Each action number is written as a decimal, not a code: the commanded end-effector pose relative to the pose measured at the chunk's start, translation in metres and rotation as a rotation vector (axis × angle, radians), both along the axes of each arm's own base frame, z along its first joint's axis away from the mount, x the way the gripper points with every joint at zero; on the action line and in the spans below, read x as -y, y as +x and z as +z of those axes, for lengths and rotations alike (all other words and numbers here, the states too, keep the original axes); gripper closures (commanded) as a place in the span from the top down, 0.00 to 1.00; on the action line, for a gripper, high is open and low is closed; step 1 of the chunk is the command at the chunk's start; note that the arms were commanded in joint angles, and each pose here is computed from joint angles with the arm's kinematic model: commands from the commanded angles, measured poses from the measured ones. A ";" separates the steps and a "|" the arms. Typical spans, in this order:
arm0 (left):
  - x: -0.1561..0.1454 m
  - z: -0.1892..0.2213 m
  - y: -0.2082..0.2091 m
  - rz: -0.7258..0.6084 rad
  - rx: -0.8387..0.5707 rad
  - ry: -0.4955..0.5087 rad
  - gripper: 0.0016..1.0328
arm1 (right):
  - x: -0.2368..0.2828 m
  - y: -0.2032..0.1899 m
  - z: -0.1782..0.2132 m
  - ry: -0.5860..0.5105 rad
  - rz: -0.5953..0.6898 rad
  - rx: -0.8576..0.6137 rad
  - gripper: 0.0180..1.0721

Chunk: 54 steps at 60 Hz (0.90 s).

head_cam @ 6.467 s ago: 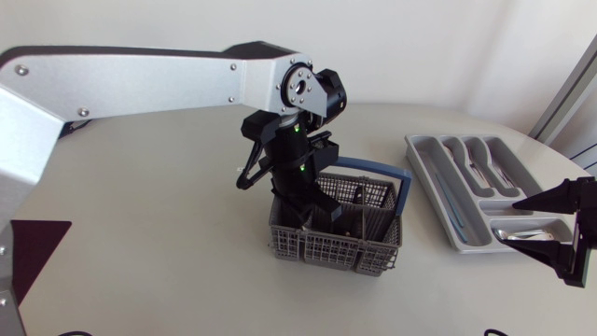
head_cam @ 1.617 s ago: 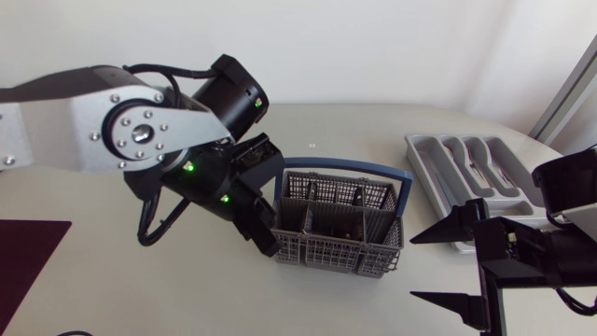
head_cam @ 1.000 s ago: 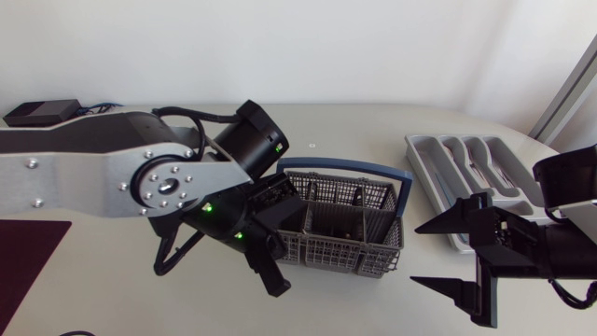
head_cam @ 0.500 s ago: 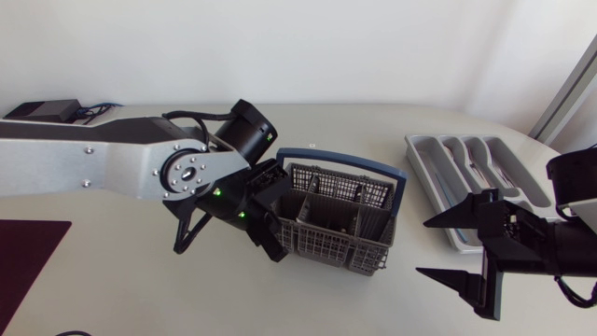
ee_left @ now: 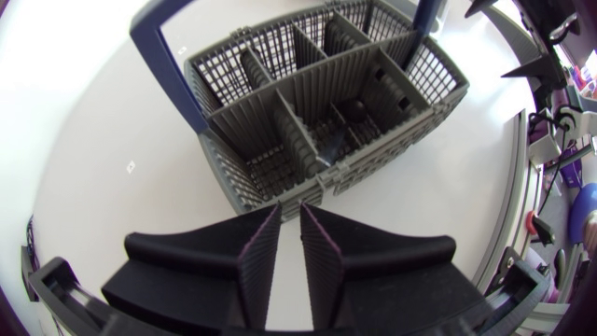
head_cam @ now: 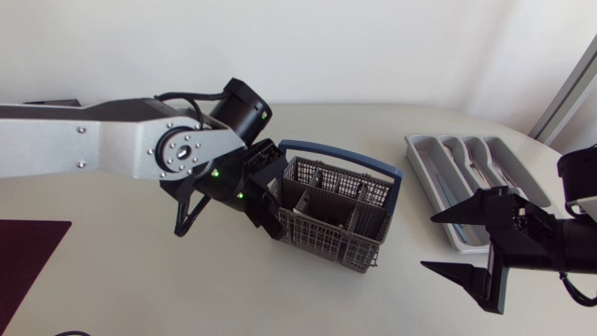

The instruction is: Sort the cutlery from the basket into the organizer compartments.

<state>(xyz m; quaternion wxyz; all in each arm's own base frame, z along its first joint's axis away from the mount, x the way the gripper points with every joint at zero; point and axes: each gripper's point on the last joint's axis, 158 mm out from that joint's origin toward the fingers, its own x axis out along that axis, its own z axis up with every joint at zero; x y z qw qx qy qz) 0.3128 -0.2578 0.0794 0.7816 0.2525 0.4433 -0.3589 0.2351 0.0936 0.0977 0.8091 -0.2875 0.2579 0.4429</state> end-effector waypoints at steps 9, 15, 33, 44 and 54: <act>0.011 0.040 0.024 0.120 -0.028 -0.098 0.24 | 0.006 0.015 0.013 0.046 -0.075 -0.015 0.95; 0.012 0.036 0.031 0.164 -0.086 -0.111 0.24 | 0.006 0.018 0.014 0.067 -0.104 -0.025 0.95; 0.021 0.007 0.023 0.232 -0.250 -0.054 0.24 | -0.004 0.017 0.026 0.119 -0.133 -0.064 0.95; 0.030 0.000 0.018 0.231 -0.300 -0.053 0.24 | -0.008 0.012 0.022 0.119 -0.118 -0.077 0.95; 0.036 -0.004 0.015 0.232 -0.326 -0.058 0.24 | -0.009 0.011 0.020 0.121 -0.110 -0.075 0.95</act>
